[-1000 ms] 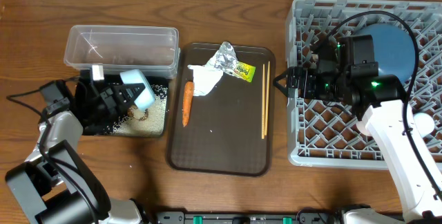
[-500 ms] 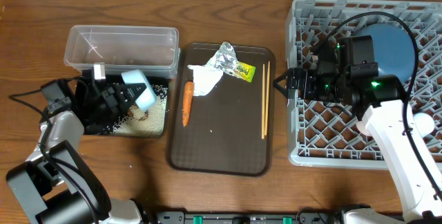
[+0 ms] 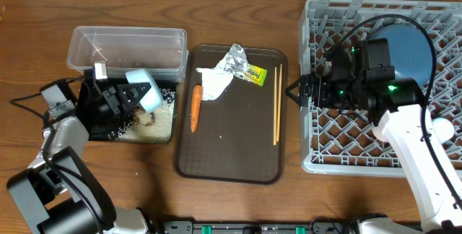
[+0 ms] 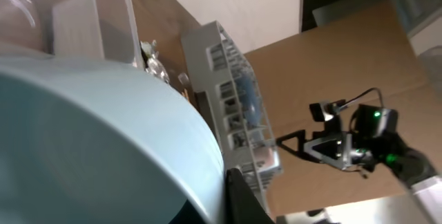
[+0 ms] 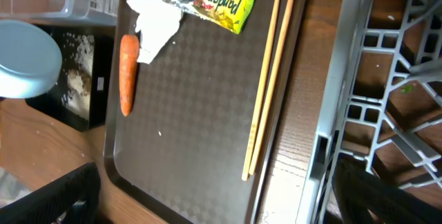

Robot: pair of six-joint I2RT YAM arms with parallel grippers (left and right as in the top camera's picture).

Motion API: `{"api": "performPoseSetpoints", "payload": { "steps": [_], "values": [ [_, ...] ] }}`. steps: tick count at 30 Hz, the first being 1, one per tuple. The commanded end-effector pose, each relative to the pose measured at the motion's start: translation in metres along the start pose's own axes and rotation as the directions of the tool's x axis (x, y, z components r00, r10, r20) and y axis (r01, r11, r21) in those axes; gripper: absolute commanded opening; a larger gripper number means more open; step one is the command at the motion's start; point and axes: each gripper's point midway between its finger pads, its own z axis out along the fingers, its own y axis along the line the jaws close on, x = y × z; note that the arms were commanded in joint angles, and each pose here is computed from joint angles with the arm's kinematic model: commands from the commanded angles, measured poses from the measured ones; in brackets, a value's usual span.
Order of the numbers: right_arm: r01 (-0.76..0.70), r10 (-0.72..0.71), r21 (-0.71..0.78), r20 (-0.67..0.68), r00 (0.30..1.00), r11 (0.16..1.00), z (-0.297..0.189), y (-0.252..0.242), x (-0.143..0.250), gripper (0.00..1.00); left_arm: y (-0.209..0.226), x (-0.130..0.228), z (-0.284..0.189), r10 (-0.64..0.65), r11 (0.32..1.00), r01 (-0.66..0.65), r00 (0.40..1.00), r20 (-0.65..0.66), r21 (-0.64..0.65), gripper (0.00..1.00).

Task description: Sort waste into correct bins and load items into the dishwasher rack

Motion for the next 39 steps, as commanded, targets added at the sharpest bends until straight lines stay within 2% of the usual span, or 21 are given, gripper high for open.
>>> {"api": "performPoseSetpoints", "payload": {
  "steps": [1,5,8,11,14,17,21,24,27,32,39],
  "values": [
    [0.061,-0.06,-0.022,0.038,0.997,0.998,-0.009,0.01,-0.006,0.99,-0.02,0.008,0.015,0.027,0.997,-0.023,0.998,-0.056,0.067,0.06],
    [0.076,-0.073,-0.03,0.093,0.993,0.997,-0.027,0.016,-0.012,0.99,-0.031,-0.002,0.015,0.158,0.985,-0.154,0.987,-0.039,0.073,0.06],
    [0.123,-0.121,-0.009,0.137,0.983,0.992,-0.046,0.02,-0.01,0.99,-0.038,-0.008,0.015,0.126,0.99,-0.123,0.991,-0.039,0.074,0.07],
    [0.126,-0.134,0.047,0.232,0.963,0.991,-0.068,0.017,-0.02,0.99,-0.057,0.001,0.037,0.121,0.987,-0.109,0.987,-0.108,0.115,0.06],
    [0.105,-0.109,0.032,0.361,0.926,0.994,-0.096,0.024,-0.036,0.99,-0.083,0.012,0.069,0.243,0.962,-0.216,0.956,-0.164,0.166,0.06],
    [0.075,-0.076,0.02,0.456,0.887,0.997,-0.123,0.027,-0.044,0.99,-0.101,0.005,0.103,0.314,0.945,-0.296,0.941,-0.126,0.142,0.06],
    [0.055,-0.064,0.033,0.505,0.861,0.998,-0.145,0.023,-0.04,0.99,-0.134,-0.001,0.144,0.331,0.935,-0.325,0.943,-0.018,0.143,0.06],
    [0.01,-0.027,0.036,0.523,0.852,0.999,-0.154,0.017,-0.036,0.99,-0.166,0.017,0.181,0.363,0.911,-0.358,0.932,0.014,0.204,0.06],
    [-0.076,0.051,0.026,0.533,0.845,0.997,-0.156,0.009,-0.037,0.99,-0.184,0.041,0.216,0.371,0.901,-0.357,0.928,-0.013,0.248,0.07],
    [-0.114,0.094,0.006,0.524,0.847,0.993,-0.152,0.007,-0.037,0.99,-0.195,0.08,0.276,0.369,0.89,-0.311,0.921,-0.128,0.334,0.06],
    [-0.127,0.105,0.01,0.503,0.858,0.992,-0.149,0.005,-0.032,0.99,-0.199,0.109,0.346,0.332,0.89,-0.223,0.915,-0.229,0.398,0.06]
  ]
}}
